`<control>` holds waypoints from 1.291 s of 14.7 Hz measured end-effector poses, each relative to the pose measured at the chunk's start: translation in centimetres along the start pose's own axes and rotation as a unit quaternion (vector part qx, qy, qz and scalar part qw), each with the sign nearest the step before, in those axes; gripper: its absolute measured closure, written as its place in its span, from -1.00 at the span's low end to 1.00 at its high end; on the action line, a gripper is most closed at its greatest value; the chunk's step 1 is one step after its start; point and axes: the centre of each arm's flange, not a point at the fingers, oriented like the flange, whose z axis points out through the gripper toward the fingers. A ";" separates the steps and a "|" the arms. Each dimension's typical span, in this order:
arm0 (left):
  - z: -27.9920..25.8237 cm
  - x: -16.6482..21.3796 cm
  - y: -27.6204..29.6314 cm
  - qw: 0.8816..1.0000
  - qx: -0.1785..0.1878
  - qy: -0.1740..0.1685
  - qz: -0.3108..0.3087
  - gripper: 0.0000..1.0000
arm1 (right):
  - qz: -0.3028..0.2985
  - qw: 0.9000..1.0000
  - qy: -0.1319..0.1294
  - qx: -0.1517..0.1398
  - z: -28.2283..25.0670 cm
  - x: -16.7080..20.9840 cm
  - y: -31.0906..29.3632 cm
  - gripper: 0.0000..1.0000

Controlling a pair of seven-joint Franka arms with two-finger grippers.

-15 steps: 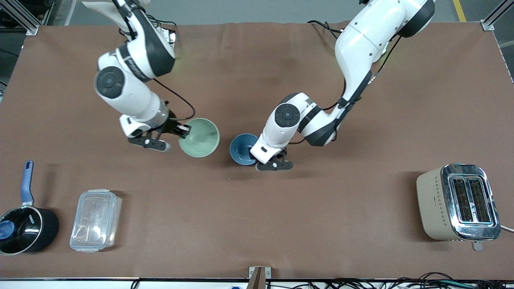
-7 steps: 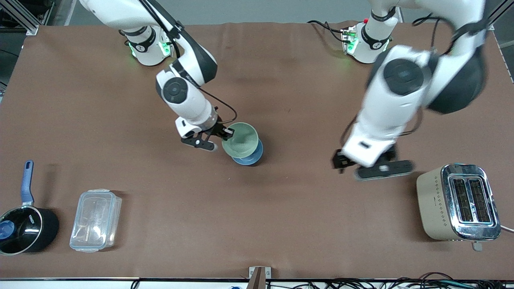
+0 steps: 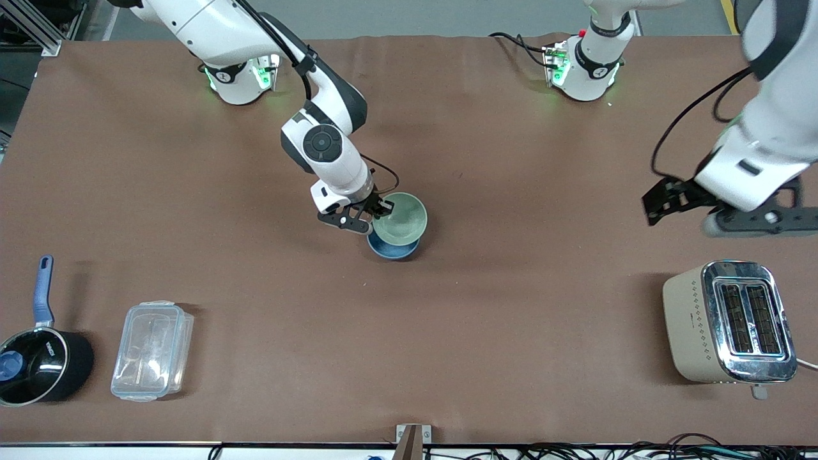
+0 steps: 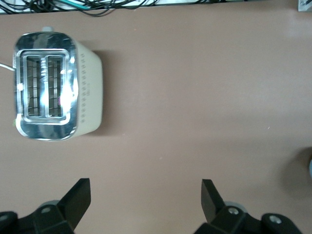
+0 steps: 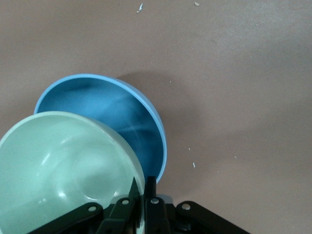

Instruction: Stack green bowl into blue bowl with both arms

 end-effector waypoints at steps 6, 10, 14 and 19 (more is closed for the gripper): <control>-3.8 -6.1 -2.9 0.999 -0.018 -0.044 -0.010 -1.00 | 0.010 1.000 0.010 0.007 -0.7 1.8 0.1 0.89; -4.2 -7.8 -2.8 0.998 -0.029 -0.049 -0.010 -1.00 | 0.006 1.000 0.015 0.004 -0.6 2.2 0.3 0.89; -3.8 -7.9 -3.0 0.998 -0.028 -0.053 -0.012 -1.00 | -0.001 1.000 0.019 -0.001 -0.3 2.3 0.4 0.89; -3.4 -7.6 -3.0 0.998 -0.030 -0.056 -0.013 -1.00 | 0.000 1.000 0.016 -0.008 0.6 2.5 0.9 0.53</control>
